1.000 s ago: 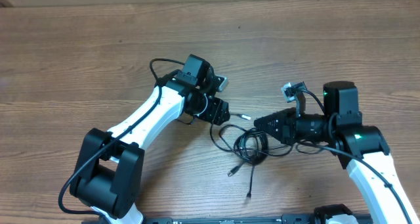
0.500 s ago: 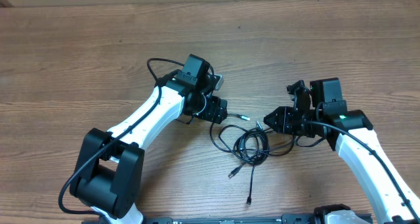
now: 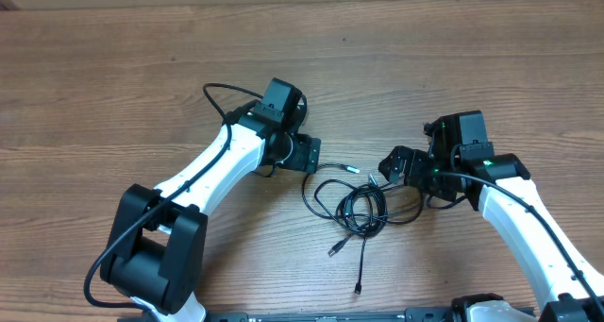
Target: Untangle cables
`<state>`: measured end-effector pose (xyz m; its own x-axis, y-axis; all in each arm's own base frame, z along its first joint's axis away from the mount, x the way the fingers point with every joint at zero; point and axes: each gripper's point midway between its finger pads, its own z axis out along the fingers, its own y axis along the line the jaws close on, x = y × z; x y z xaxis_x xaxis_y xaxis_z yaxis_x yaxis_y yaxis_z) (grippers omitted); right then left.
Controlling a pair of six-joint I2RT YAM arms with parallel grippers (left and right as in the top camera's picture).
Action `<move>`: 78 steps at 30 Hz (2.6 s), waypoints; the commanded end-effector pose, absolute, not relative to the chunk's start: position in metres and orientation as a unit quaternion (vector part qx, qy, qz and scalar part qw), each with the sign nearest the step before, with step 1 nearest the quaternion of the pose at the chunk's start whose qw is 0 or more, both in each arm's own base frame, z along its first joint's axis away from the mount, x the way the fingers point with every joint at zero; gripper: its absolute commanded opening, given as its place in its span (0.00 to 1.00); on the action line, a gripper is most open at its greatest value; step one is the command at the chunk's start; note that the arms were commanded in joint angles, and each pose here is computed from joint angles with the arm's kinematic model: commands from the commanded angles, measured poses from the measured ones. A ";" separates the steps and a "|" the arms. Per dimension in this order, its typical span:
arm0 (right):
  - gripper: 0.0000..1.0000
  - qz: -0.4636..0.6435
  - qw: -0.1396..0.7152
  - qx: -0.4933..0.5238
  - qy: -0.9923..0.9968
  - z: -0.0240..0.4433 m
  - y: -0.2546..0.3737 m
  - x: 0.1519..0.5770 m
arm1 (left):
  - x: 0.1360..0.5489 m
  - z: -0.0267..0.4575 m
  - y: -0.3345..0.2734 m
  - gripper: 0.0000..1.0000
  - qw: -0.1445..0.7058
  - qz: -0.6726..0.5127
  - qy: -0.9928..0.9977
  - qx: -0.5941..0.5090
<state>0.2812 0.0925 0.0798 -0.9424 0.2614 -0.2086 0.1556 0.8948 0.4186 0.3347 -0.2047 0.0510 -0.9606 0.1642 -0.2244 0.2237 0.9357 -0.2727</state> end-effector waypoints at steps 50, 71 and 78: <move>1.00 0.200 0.146 0.112 0.962 0.088 0.091 0.290 | 0.267 0.039 -0.285 0.55 0.038 -0.181 0.974 0.134; 1.00 0.200 0.146 0.112 0.962 0.088 0.091 0.290 | 0.217 0.005 -0.282 0.64 -0.112 -0.134 0.980 -0.094; 1.00 0.200 0.146 0.112 0.962 0.088 0.091 0.290 | 0.203 -0.026 -0.286 0.04 -0.133 -0.104 0.982 -0.080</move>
<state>0.2816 0.0913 0.0795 -0.9410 0.2649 -0.2105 0.1600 0.8965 0.4131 0.2130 -0.2963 -0.0001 -0.9595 -0.1131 0.2579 -0.1846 0.9442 -0.2727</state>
